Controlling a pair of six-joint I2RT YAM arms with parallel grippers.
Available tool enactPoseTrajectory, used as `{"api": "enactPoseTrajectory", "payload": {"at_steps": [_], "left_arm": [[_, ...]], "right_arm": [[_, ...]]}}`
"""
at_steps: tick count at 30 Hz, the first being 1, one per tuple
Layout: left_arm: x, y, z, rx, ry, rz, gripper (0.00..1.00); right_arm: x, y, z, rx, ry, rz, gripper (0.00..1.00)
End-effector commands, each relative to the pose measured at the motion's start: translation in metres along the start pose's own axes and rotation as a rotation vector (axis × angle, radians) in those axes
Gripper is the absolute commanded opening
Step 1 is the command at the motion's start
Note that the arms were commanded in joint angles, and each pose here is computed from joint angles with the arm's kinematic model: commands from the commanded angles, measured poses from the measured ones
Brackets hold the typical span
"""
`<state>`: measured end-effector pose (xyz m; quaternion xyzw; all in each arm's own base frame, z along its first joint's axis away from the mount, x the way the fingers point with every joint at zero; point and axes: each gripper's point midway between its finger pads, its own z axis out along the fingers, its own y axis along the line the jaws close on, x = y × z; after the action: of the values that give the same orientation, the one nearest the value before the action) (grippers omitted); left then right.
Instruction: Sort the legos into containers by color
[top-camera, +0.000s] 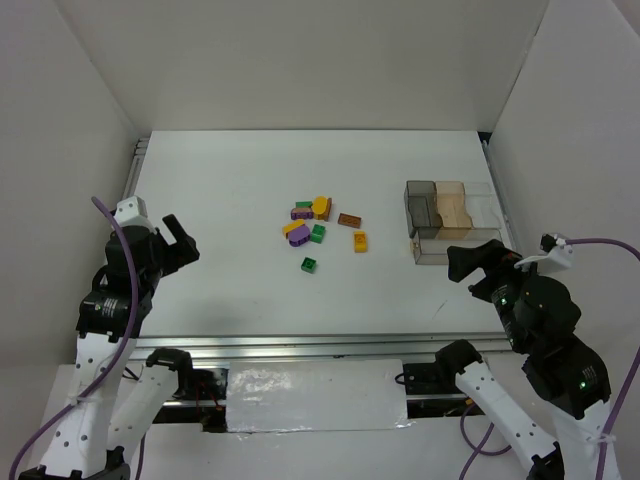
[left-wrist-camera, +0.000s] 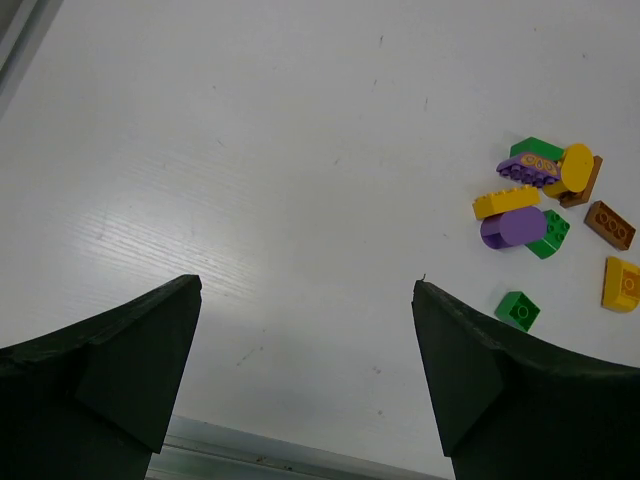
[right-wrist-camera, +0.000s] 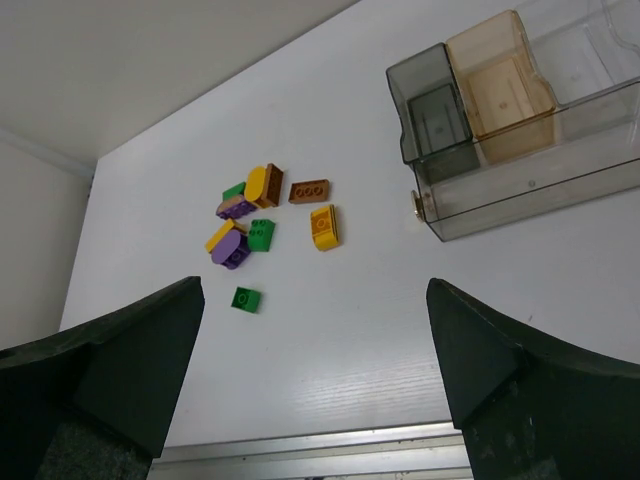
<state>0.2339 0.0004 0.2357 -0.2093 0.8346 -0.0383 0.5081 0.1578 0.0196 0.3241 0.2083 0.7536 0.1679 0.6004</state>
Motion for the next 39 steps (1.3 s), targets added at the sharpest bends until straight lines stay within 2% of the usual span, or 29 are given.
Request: {"api": "enactPoseTrajectory", "payload": {"at_steps": [1, 12, 17, 22, 24, 28, 29, 33, 39], "left_arm": [[-0.019, -0.008, -0.005, 0.035, -0.058, -0.006, 1.00], [-0.020, -0.007, -0.007, 0.028, -0.065, -0.009, 0.99], [-0.020, -0.007, -0.007, 0.030, -0.068, -0.011, 1.00], [-0.022, -0.006, -0.007, 0.030, -0.073, -0.014, 0.99], [-0.022, -0.006, -0.006, 0.033, -0.071, -0.015, 0.99], [-0.022, -0.001, -0.005, 0.008, -0.070, -0.027, 1.00], [-0.023, 0.000, -0.005, 0.004, -0.072, -0.029, 1.00], [-0.024, 0.007, -0.006, -0.031, -0.080, -0.042, 0.99], [-0.022, 0.011, -0.005, -0.051, -0.076, -0.054, 1.00]], "right_arm": [[-0.002, 0.002, 0.002, -0.013, -0.013, -0.007, 1.00], [-0.003, 0.005, 0.000, -0.037, -0.027, 0.007, 1.00], [0.015, 0.017, 0.014, -0.068, 0.062, -0.023, 1.00], [0.057, 0.042, 0.051, -0.101, 0.242, 0.009, 1.00], [0.090, 0.057, 0.064, -0.140, 0.358, 0.033, 1.00], [0.125, 0.090, 0.084, -0.132, 0.372, -0.023, 1.00], [0.146, 0.094, 0.096, -0.089, 0.416, -0.079, 1.00], [0.186, 0.142, 0.116, -0.089, 0.466, -0.164, 1.00], [0.255, 0.168, 0.166, 0.010, 0.557, -0.216, 0.99]]}}
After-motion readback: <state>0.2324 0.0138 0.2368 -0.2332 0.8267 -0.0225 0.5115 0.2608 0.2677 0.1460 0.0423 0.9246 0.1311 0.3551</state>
